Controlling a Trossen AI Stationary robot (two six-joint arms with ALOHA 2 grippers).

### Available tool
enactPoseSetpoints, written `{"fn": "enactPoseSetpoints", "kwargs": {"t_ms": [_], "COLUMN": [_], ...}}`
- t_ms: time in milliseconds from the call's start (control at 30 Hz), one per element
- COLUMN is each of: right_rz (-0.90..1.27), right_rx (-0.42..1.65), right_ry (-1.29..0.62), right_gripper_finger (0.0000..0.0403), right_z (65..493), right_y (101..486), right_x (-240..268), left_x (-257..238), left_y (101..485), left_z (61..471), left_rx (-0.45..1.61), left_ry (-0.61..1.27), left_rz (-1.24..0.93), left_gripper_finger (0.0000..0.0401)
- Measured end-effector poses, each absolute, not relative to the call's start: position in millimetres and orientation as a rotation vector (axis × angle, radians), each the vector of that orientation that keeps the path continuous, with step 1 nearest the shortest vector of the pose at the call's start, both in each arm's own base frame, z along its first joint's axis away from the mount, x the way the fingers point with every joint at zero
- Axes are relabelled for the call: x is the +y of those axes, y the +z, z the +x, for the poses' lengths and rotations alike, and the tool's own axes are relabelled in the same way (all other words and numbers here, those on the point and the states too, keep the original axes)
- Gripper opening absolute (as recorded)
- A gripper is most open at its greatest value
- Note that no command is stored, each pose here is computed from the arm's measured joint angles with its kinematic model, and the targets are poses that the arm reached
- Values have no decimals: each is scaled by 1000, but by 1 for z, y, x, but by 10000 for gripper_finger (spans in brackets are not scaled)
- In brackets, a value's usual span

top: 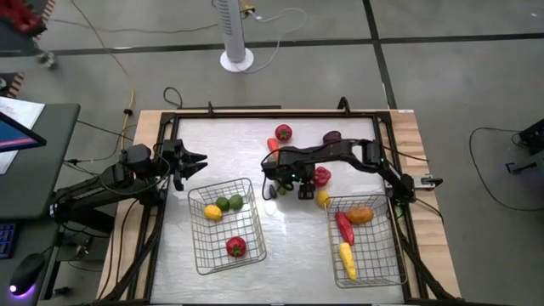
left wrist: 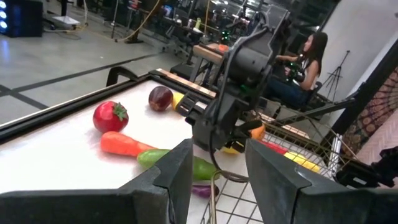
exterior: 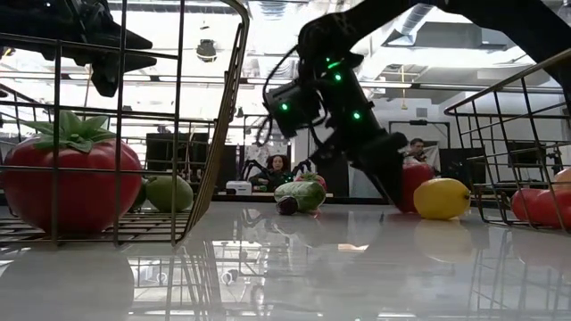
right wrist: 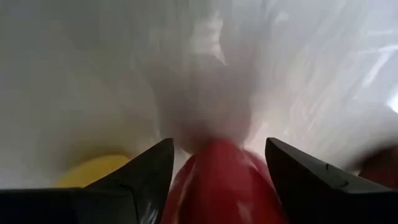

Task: Sort produce into baskets
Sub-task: Put the red bell pepper into the right wire basket

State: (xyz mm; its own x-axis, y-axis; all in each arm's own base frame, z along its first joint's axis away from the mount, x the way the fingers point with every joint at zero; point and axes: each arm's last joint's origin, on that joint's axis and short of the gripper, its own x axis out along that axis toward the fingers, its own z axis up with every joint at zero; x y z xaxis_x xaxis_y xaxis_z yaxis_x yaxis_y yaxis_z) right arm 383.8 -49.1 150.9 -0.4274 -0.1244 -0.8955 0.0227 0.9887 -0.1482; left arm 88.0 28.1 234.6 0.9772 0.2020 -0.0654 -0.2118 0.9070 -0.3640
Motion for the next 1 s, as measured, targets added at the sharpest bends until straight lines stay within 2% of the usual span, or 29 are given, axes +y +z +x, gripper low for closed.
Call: {"fn": "enactPoseSetpoints", "kwargs": {"t_ms": [267,400,600,767,1000], "right_rz": [-143,-181,-134,-60,74], "right_rx": [2041,2064,1883,1734,1628], "right_ry": [-213,-222,-299,-371,-471], "right_gripper_finger": [268,263,265,265,265], "right_z": [379,377,367,342,299], "right_y": [146,159,212,254,258], "right_x": [-50,-53,-61,-68,-71], "left_x": [28,28,28,28,28], "left_y": [235,234,234,234,234], "left_z": [88,88,88,88,88], "left_rx": [26,28,31,33,32], "left_ry": [218,220,221,221,219], "left_rz": [-378,-379,-379,-380,-384], "left_gripper_finger": [133,133,133,133,133]}}
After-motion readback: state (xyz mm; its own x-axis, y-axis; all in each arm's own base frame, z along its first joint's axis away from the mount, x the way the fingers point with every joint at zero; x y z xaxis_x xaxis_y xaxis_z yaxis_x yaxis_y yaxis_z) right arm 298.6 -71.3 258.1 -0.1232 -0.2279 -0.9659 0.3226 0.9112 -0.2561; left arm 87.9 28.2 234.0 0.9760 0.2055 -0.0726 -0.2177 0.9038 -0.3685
